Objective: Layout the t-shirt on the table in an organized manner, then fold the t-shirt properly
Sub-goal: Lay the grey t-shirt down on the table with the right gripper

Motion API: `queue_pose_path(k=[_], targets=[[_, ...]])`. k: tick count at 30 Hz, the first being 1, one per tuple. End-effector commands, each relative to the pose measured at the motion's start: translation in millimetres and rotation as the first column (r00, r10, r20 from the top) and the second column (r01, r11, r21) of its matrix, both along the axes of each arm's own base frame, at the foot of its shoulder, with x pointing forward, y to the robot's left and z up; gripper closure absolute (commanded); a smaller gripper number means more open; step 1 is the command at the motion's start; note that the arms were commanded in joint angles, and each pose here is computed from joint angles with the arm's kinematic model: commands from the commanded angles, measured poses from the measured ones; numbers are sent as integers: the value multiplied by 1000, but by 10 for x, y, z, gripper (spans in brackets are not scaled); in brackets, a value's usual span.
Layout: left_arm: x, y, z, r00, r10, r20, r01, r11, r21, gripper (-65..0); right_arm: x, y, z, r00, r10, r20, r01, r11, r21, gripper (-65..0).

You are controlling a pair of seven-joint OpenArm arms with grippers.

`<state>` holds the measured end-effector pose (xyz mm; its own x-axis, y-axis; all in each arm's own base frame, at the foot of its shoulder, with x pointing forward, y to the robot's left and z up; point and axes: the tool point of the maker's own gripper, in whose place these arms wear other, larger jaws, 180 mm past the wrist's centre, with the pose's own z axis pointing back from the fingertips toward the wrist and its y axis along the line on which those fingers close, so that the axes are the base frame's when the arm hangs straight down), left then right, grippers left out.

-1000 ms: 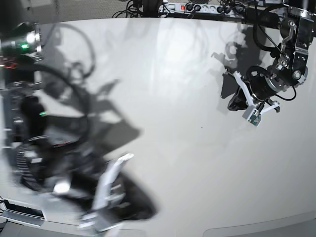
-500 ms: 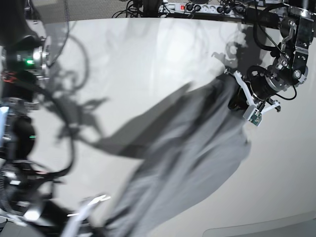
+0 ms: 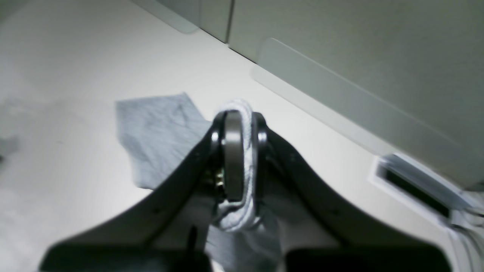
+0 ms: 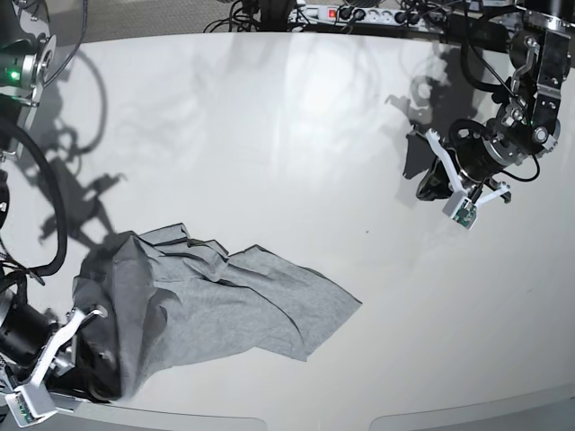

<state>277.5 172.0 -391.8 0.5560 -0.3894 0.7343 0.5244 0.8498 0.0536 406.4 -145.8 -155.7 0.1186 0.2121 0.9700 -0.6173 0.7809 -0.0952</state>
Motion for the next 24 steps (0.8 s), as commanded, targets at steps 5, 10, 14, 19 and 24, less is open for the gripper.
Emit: queue_pose_path(k=[5,10,14,19,24], targets=[[75,56,89,999,-6,40,5,1000,30,0,-100,457,980,951,199,235,-250,945,213,0],[71,95,76,999,-10,43,8,998,59,0,-26,337,1497,926,173,337,-235,960,153,0],[73,95,78,999,-10,44,8,998,59,0,-49,80,1557,938,145,316,-187,976,107,0],[73,95,78,999,-10,44,8,998,59,0,-84,-154,904,991,133,20,-130,986,-105,0],[73,139,58,999,-19,46,15,995,101,0,-310,-254,383,976,154,-151,-173,978,-120,0]])
